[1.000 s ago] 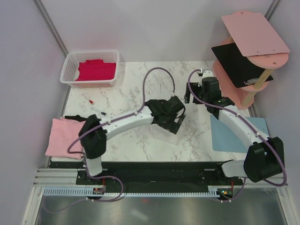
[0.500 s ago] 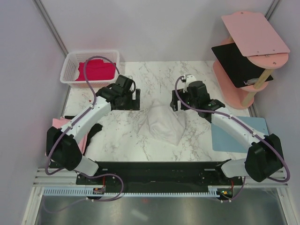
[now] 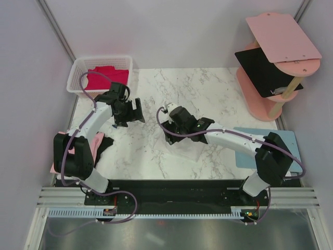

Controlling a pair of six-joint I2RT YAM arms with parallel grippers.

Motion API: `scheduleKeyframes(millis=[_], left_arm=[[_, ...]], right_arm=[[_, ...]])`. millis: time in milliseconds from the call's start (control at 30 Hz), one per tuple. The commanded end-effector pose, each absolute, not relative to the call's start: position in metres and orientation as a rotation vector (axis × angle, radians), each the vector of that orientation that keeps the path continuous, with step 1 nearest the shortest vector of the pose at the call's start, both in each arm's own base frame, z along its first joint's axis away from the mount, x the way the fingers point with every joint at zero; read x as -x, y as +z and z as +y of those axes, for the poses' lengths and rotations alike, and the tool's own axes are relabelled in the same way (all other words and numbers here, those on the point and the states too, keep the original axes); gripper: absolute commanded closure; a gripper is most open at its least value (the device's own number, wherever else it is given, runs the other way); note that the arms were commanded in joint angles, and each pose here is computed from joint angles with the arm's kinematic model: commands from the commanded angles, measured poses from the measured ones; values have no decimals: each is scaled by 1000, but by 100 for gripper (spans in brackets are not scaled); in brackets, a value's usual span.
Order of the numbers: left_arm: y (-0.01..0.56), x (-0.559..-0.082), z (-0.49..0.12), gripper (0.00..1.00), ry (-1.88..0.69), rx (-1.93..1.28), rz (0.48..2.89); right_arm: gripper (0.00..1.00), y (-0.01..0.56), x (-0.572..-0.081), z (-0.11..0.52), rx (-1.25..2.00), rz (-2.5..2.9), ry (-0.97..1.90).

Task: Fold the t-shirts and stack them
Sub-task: Flatten out the tshirt

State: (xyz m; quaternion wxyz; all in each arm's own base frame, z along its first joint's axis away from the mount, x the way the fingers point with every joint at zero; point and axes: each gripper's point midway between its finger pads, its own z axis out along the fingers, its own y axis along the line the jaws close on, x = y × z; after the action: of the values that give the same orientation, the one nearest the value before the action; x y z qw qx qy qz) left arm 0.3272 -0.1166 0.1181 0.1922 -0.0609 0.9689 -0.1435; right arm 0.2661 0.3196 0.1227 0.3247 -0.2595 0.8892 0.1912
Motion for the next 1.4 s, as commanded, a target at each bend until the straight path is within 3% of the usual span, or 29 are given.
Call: scheduleKeyframes(millis=[0, 300, 433, 567, 667, 900, 1100, 1367], left_arm=[[117, -332, -123, 0, -505, 100, 2716], [110, -327, -116, 0, -487, 107, 2728], [109, -326, -115, 0, -489, 112, 2732], [107, -324, -114, 0, -482, 101, 2734], [104, -323, -112, 0, -472, 104, 2740], [102, -322, -117, 1, -511, 106, 2741], [103, -319, -129, 3, -597, 78, 2722], [113, -312, -179, 4, -661, -106, 2667]], right_arm=[[38, 120, -258, 337, 684, 2347, 450], [39, 83, -262, 339, 719, 2392, 301], [50, 65, -272, 336, 695, 2395, 181], [82, 67, -289, 327, 618, 2348, 44], [100, 78, -294, 326, 593, 2314, 23], [100, 162, -303, 311, 428, 2140, 59], [100, 220, -292, 230, 132, 1990, -47], [100, 188, -255, 123, -222, 2037, -252]])
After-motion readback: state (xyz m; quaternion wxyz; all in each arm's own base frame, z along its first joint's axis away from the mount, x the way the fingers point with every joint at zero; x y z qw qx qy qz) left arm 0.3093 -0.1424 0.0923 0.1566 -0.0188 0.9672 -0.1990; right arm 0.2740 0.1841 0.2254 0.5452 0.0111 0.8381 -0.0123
